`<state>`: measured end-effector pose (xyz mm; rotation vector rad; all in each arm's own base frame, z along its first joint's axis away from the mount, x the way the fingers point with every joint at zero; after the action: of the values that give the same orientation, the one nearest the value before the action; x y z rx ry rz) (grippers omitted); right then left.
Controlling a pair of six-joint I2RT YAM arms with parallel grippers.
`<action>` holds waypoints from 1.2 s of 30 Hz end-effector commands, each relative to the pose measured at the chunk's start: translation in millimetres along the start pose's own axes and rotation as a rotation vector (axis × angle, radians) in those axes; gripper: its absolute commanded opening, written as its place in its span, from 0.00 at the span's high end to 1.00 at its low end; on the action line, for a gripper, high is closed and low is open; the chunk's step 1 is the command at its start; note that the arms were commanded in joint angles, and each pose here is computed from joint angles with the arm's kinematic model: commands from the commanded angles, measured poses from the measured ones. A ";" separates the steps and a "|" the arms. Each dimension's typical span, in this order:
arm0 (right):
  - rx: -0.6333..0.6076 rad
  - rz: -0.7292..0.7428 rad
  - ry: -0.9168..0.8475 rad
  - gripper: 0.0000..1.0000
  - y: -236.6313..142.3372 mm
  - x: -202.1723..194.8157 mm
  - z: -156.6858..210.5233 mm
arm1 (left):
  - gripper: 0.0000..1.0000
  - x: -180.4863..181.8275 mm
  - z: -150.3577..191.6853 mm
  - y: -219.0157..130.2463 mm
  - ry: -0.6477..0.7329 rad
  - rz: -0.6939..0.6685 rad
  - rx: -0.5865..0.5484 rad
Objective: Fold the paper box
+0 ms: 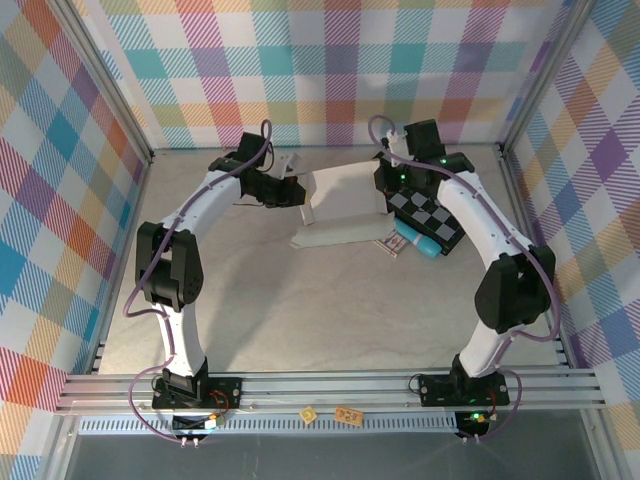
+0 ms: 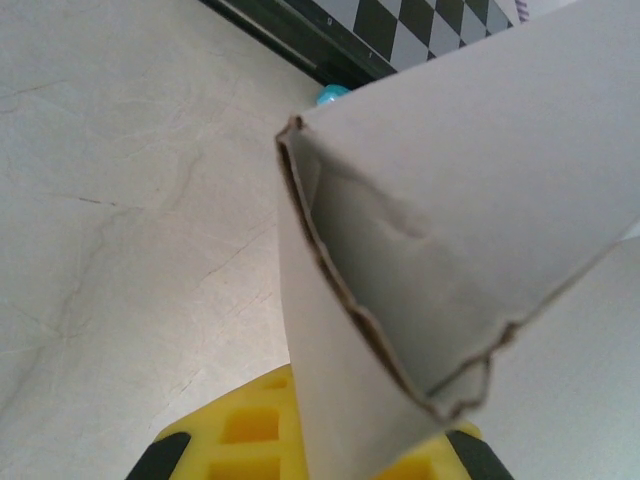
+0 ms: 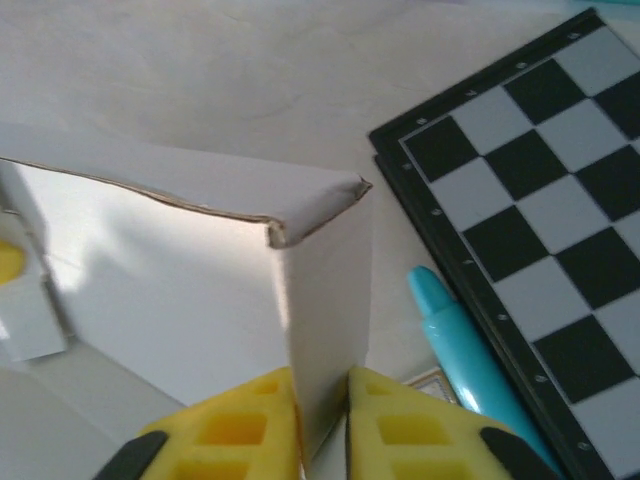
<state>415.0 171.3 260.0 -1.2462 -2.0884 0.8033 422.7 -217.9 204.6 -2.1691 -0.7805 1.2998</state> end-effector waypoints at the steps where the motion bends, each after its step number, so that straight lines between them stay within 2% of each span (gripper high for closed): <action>1: 0.068 0.119 -0.067 0.89 12.5 6.7 9.2 | 1.00 -38.1 -3.2 -12.8 0.090 0.083 -0.028; 3: 0.078 0.221 -0.087 1.00 15.8 4.8 9.9 | 1.00 -39.0 -2.4 -12.3 0.092 0.074 -0.026; 6: 0.089 0.371 -0.081 1.00 16.8 -3.0 10.5 | 1.00 -39.7 -0.5 -11.5 0.092 0.055 -0.022; 8: 0.098 0.404 -0.075 1.00 18.2 -3.5 11.9 | 1.00 -41.3 1.0 -11.3 0.094 0.049 -0.021; 13: 0.120 0.310 -0.070 0.98 26.6 8.6 19.0 | 1.00 -40.8 4.9 -8.9 0.090 0.031 -0.014; 21: 0.191 0.264 -0.035 0.94 47.1 4.0 46.0 | 1.00 -28.9 12.2 -0.3 0.051 -0.014 -0.003; 29: 0.257 0.268 0.007 0.96 64.7 -14.2 77.1 | 1.00 -16.2 31.9 38.5 0.001 -0.070 0.051; 36: 0.368 0.264 0.052 0.95 82.4 -19.1 117.8 | 1.00 2.4 54.5 63.7 -0.079 -0.175 0.090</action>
<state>399.2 157.3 149.9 -1.4291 -1.7296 1.1481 381.7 -247.3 139.6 -1.9120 -0.8598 1.3097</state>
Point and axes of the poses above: each hand's point on the last joint's axis, 136 mm out from that joint toward the fingers, its own y axis out along the fingers, its own x axis along the line the jaws close on, z = x × y, the point moved 4 cm from there along -y, back along the fingers, and after that the axes turned 1 degree about -y, right-handed, at the moved point
